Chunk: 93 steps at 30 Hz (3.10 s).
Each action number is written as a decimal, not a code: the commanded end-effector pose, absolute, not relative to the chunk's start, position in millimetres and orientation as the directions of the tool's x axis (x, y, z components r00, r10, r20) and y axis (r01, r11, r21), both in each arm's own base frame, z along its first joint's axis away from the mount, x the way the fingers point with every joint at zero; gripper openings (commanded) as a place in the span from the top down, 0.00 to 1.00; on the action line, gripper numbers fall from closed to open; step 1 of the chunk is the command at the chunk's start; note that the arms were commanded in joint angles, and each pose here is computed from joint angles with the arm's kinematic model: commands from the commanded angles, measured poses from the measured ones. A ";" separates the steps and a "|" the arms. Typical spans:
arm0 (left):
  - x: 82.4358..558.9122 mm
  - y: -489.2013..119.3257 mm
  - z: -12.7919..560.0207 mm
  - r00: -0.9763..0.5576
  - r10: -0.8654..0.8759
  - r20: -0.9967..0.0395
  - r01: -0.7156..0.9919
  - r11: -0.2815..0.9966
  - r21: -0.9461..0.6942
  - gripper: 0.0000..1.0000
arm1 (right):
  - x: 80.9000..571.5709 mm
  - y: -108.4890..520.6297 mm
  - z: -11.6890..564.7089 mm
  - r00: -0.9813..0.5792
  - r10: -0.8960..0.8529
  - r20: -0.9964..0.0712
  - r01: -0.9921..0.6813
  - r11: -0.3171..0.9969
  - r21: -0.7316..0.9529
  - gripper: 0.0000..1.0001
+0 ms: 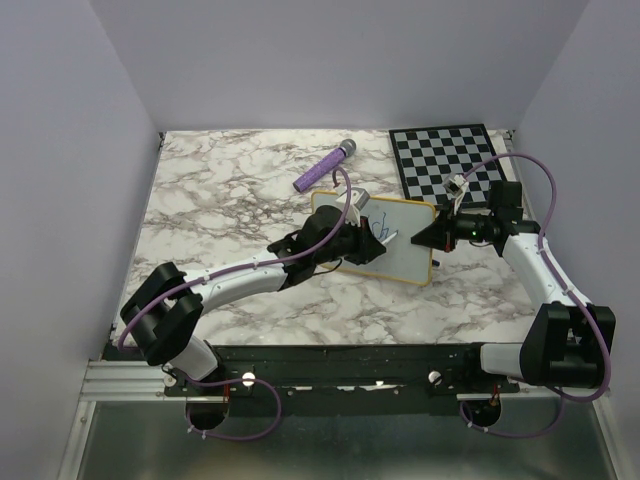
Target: Write a sentence on the whiteboard
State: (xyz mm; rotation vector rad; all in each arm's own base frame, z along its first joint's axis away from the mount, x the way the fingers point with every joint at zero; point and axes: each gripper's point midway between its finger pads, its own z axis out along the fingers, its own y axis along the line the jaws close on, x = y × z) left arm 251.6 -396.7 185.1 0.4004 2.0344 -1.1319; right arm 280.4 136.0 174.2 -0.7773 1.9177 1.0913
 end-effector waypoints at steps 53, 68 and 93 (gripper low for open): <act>255.8 -372.3 168.6 -0.680 -0.084 -0.728 0.536 0.620 -0.572 1.00 | 279.4 138.1 180.2 -0.472 -0.131 -0.872 -0.822 0.424 0.381 0.99; 248.0 -376.5 158.9 -0.709 -0.047 -0.704 0.543 0.601 -0.587 1.00 | 279.0 138.6 180.8 -0.469 -0.132 -0.874 -0.824 0.421 0.379 0.99; 258.0 -392.0 182.0 -0.686 -0.074 -0.724 0.568 0.567 -0.596 1.00 | 278.8 138.6 179.9 -0.473 -0.131 -0.872 -0.822 0.421 0.383 0.99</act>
